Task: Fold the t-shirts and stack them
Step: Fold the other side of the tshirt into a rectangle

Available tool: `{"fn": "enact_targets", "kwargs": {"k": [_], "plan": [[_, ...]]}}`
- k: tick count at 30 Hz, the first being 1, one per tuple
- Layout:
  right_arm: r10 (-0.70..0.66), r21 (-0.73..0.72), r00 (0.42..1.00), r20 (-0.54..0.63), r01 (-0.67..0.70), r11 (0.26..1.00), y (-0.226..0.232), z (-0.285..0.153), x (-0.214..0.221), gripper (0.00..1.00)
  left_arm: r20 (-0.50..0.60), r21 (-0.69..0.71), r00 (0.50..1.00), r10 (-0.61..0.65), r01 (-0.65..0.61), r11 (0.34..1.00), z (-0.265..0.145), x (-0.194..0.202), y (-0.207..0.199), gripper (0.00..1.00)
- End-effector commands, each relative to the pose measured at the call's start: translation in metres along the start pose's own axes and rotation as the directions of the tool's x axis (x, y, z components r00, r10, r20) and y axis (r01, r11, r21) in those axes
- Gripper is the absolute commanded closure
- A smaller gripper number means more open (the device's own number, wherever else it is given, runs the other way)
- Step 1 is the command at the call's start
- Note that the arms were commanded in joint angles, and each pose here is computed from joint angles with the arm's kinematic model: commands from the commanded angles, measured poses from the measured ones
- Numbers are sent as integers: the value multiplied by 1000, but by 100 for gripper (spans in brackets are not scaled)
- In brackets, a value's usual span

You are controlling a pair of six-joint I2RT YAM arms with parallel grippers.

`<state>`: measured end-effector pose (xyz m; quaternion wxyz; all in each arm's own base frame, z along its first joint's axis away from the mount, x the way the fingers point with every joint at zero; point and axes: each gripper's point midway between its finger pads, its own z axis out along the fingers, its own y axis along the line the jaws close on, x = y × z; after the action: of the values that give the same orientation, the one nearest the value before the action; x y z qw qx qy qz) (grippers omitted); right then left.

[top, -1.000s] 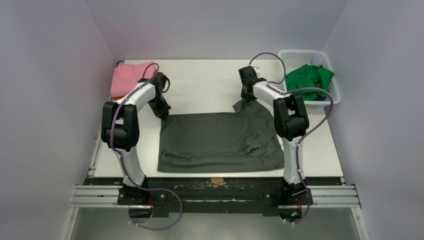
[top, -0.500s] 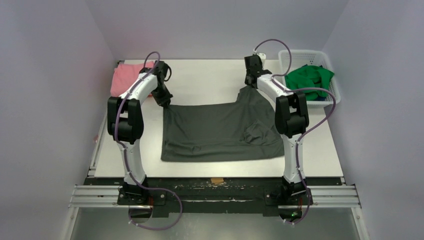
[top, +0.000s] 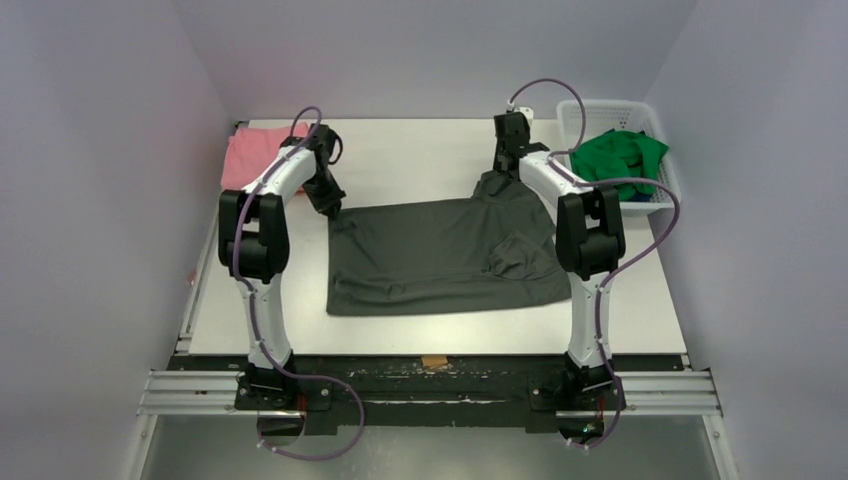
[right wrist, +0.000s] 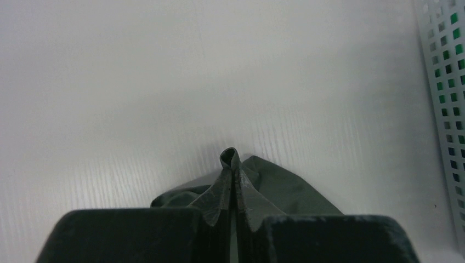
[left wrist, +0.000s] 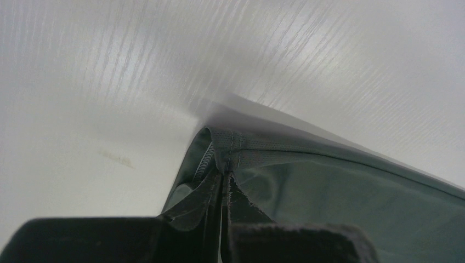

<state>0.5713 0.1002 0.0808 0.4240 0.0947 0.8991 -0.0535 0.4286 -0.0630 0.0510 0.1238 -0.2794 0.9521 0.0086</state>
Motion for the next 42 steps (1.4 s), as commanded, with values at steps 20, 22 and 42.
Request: {"fn": "enact_targets", "kwargs": {"k": [20, 22, 42], "plan": [[-21, -23, 998, 57, 23, 999, -52, -176, 49, 100, 103, 123, 992, 67, -79, 989, -60, 91, 36, 100], [-23, 5, 997, 69, 22, 1000, -64, -188, 49, 100, 103, 121, 993, 64, -77, 990, -62, 97, 41, 100], [107, 159, 990, -92, -92, 983, -118, -217, 149, 100, 56, 107, 997, 45, -51, 993, -53, 140, 74, 100]]}}
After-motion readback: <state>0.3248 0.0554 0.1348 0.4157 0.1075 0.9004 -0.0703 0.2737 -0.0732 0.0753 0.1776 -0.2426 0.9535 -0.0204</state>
